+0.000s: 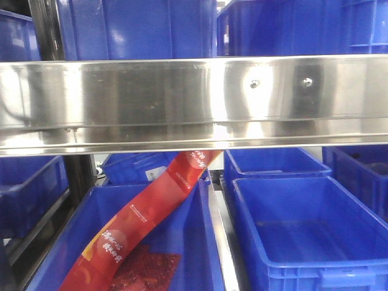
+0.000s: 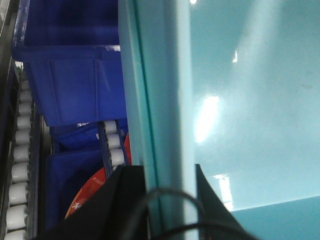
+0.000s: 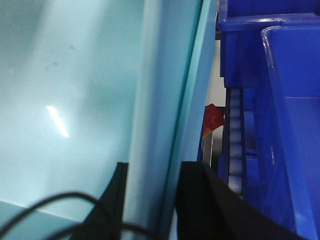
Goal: Move two blue bins to right shelf middle
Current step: 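Raise the light-blue bin with both grippers above the steel shelf rail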
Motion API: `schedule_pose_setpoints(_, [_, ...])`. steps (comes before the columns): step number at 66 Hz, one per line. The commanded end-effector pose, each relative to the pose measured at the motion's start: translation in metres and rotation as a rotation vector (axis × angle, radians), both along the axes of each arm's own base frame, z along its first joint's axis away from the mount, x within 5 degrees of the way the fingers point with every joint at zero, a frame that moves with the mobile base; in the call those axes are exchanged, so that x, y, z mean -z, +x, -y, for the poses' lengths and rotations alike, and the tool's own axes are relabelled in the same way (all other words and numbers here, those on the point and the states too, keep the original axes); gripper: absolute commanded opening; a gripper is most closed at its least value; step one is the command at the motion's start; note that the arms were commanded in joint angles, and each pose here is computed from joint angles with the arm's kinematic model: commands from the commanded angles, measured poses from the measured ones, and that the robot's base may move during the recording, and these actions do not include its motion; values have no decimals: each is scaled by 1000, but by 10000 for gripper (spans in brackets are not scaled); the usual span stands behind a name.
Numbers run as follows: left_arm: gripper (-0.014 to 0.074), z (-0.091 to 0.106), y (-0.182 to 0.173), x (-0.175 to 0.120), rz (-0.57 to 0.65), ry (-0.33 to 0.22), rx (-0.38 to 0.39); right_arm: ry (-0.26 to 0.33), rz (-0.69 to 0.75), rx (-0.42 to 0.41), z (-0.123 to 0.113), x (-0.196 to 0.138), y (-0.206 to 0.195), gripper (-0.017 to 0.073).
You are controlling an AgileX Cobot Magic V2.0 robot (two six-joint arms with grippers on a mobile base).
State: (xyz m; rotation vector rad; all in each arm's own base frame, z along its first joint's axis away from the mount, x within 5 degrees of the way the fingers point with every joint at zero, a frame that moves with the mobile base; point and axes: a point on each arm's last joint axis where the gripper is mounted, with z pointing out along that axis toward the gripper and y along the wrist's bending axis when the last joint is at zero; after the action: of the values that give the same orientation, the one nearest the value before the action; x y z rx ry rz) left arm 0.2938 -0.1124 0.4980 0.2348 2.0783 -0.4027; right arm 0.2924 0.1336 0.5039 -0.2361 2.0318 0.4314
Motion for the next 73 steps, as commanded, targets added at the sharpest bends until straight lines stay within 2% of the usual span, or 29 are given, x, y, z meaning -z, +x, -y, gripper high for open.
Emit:
schedule_pose_setpoints(1, [-111,4,-8,-18,94,-91,32,93,115,-15,0,-20,-7,-154])
schedule_pose_setpoints(73, [-111,4,-8,-18,94,-91,32,93,115,-15,0,-20,-7,-154])
